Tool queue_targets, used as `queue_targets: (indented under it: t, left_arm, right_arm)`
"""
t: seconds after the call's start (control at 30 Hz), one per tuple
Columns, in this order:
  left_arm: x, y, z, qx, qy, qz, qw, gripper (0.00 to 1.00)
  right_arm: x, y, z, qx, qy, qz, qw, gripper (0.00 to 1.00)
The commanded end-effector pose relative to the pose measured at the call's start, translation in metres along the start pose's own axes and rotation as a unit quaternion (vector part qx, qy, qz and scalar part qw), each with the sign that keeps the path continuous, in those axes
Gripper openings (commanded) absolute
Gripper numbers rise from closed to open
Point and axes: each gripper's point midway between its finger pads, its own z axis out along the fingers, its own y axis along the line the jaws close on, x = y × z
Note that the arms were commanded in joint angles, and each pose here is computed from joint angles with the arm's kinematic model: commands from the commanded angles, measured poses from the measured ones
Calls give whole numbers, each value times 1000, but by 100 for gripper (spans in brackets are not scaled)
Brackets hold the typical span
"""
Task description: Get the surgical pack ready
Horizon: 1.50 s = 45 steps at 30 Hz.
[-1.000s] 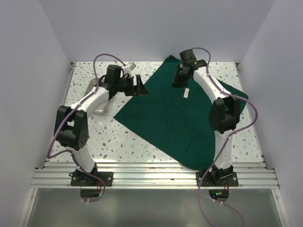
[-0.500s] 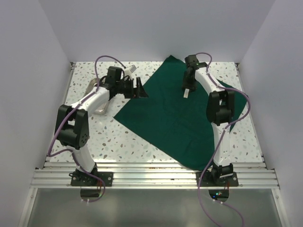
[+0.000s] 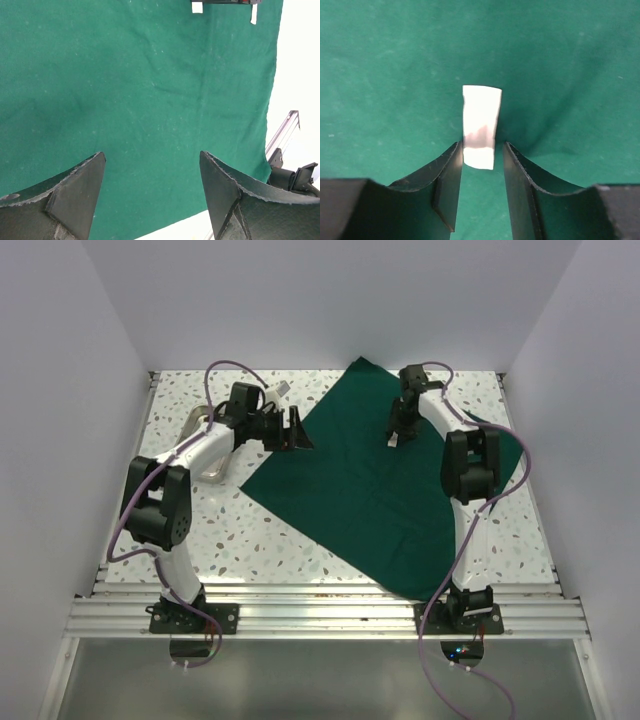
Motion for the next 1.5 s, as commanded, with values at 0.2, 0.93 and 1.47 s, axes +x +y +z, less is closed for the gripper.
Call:
queue_targets:
  t: [0.2, 0.93, 1.47]
  left_arm:
    - [-13, -2, -7, 12, -10, 14, 1000, 79]
    - [-15, -10, -10, 57, -18, 5, 998, 81]
    - [-11, -71, -20, 231, -32, -15, 972, 84]
  right_arm:
    - [-4, 22, 11, -73, -3, 30, 997, 38]
    - [-14, 28, -48, -101, 0, 66, 993, 0]
    - [50, 183, -199, -508, 59, -7, 860, 0]
